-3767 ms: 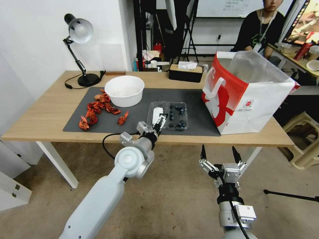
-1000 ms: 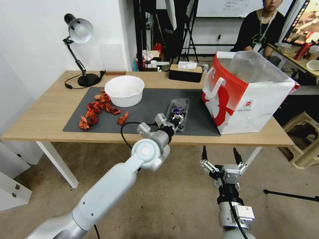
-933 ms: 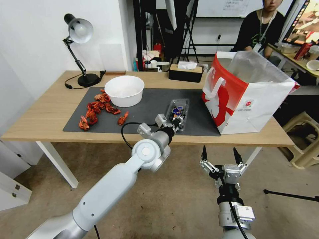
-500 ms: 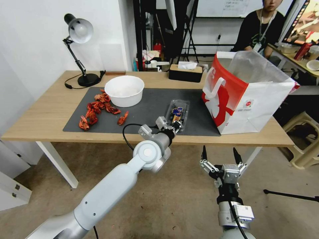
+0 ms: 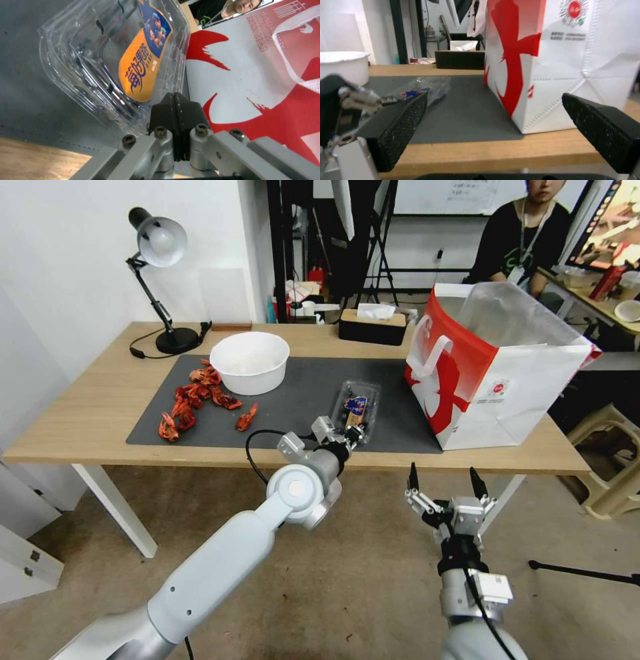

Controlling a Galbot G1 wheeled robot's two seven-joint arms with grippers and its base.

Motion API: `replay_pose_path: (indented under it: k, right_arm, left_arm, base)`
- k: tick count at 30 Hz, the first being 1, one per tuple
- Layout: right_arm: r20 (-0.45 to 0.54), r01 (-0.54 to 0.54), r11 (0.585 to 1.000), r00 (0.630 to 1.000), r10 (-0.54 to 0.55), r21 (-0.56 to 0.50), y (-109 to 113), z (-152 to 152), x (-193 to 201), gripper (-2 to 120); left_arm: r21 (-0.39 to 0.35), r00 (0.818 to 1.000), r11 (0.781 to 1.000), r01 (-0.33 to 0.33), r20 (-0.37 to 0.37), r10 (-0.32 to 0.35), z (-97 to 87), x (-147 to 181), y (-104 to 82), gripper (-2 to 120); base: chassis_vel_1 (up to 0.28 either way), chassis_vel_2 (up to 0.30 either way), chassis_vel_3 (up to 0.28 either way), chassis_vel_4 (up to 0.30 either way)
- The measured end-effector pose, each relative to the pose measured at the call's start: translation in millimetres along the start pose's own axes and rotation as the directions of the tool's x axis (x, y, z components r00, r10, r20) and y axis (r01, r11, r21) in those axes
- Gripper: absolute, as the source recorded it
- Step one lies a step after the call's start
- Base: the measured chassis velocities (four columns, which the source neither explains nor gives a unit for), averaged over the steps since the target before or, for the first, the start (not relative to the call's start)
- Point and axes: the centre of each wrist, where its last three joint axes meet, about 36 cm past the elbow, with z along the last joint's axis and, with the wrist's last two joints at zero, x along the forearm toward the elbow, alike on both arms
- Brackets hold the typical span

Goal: Close the takeout container lid, then place the container into the takeout bag.

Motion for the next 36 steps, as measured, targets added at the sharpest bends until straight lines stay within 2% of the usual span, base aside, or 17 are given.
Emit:
replay_pose_path:
  k: [3,4,7,8,11,26,28,36]
  right_arm:
    - [-0.064,0.018,0.996,0.998,-0.024,-0.087,-7.8,-12.7,-17.8,100]
    - [-0.064,0.018,0.996,0.998,-0.024,-0.087,-7.8,-12.7,-17.8,100]
    - [-0.138,0.049,0.978,0.987,-0.078,-0.203,-15.9,-25.0,-36.1,100]
    - [-0.138,0.049,0.978,0.987,-0.078,-0.203,-15.9,-25.0,-36.1,100]
    - [-0.187,0.070,0.952,0.974,-0.130,-0.298,-19.4,-32.1,-52.5,100]
    - [-0.251,0.082,0.881,0.943,-0.220,-0.465,-15.8,-45.6,-101.3,100]
    - [-0.257,0.080,0.864,0.938,-0.235,-0.498,-15.0,-47.8,-118.5,100]
    - [-0.277,0.067,0.839,0.927,-0.252,-0.540,-8.8,-51.0,-156.1,100]
  left_arm:
    - [-0.018,1.000,1.000,0.003,-0.013,-0.004,4.8,-5.0,-0.7,0]
    - [-0.018,1.000,1.000,0.003,-0.013,-0.004,4.8,-5.0,-0.7,0]
    - [-0.032,1.000,0.999,0.002,-0.017,-0.003,8.2,-7.7,-1.8,0]
    - [-0.032,1.000,0.999,0.002,-0.017,-0.003,8.2,-7.7,-1.8,0]
    - [-0.043,1.000,0.999,0.000,-0.012,0.000,8.6,-8.2,-2.2,0]
    - [-0.065,1.000,0.998,-0.001,0.007,0.001,5.8,-6.0,-0.8,0]
    - [-0.069,1.000,0.998,-0.001,0.010,0.001,4.9,-5.2,-0.1,0]
    - [-0.075,1.000,0.997,0.000,0.015,0.001,4.5,-3.6,1.0,0]
  base:
    - [0.000,0.000,0.000,0.000]
    - [0.000,0.000,0.000,0.000]
    - [0.000,0.000,0.000,0.000]
    - [0.000,0.000,0.000,0.000]
    - [0.000,0.000,0.000,0.000]
    - [0.000,0.000,0.000,0.000]
    - [0.000,0.000,0.000,0.000]
    - [0.000,0.000,0.000,0.000]
